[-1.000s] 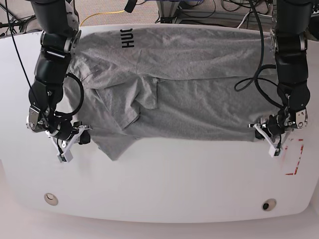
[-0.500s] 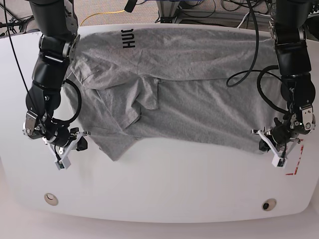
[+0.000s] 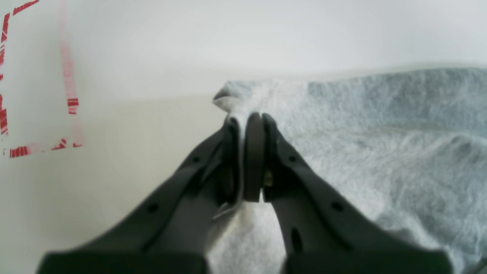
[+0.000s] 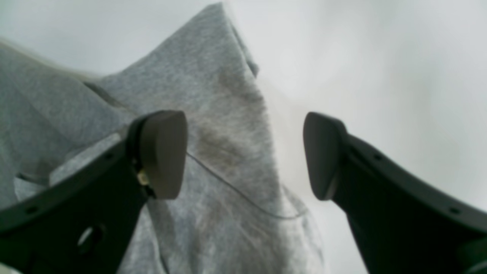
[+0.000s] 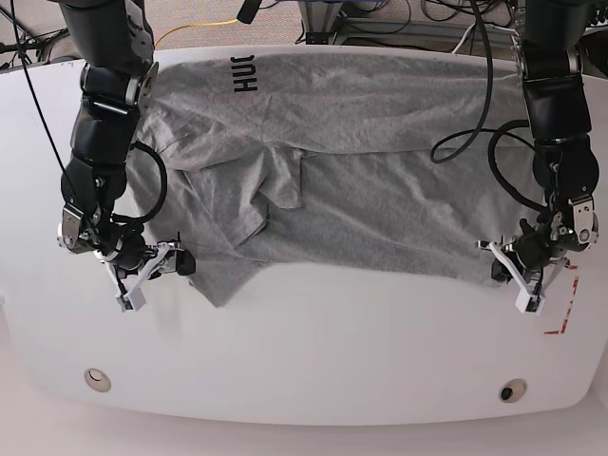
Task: Fold the T-shirt properly
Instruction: 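Fold the hem over toward the collar with both grippers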
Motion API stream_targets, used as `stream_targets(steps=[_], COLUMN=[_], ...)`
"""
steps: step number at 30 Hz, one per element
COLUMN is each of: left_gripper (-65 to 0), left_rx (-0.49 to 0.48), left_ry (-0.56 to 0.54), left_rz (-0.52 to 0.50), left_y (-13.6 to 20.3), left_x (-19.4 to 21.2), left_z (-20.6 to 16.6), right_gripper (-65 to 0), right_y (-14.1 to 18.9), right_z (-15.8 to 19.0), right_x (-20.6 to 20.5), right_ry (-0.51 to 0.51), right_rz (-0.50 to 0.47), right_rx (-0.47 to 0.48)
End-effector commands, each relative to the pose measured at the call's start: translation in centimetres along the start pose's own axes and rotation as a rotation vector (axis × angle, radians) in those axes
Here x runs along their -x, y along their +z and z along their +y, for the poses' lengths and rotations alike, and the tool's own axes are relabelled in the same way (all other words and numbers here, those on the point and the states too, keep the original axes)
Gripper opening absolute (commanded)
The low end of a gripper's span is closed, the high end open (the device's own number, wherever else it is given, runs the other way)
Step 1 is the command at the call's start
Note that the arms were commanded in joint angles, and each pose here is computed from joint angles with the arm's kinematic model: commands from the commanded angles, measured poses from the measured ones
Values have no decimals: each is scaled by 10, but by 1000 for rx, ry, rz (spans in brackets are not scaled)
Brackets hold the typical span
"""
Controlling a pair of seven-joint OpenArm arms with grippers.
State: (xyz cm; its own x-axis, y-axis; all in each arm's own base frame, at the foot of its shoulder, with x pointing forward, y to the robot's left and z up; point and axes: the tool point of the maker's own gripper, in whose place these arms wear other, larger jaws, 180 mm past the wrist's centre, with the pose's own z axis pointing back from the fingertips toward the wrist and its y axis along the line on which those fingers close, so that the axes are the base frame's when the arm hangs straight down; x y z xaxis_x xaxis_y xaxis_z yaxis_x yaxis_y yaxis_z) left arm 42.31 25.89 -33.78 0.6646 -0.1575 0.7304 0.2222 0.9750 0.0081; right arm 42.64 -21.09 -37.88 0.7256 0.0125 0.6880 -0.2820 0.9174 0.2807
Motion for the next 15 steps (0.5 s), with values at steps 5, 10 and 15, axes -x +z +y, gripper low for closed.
stream_targets(steps=[5, 10, 15], left_gripper=[-650, -650, -650], left_rx=[-16, -15, -15], left_ry=[-12, -13, -12], left_rz=[-56, -54, -53], left_y=[8, 8, 8], left_x=[-18, -17, -16], left_z=[8, 7, 7], right_gripper=[-192, -312, -650], right_y=[-3, -4, -5], right_z=[-9, -7, -6], right_x=[6, 8, 6], right_ry=[-51, -52, -48], right_rz=[-38, -39, -39], right_rx=[-6, -9, -11])
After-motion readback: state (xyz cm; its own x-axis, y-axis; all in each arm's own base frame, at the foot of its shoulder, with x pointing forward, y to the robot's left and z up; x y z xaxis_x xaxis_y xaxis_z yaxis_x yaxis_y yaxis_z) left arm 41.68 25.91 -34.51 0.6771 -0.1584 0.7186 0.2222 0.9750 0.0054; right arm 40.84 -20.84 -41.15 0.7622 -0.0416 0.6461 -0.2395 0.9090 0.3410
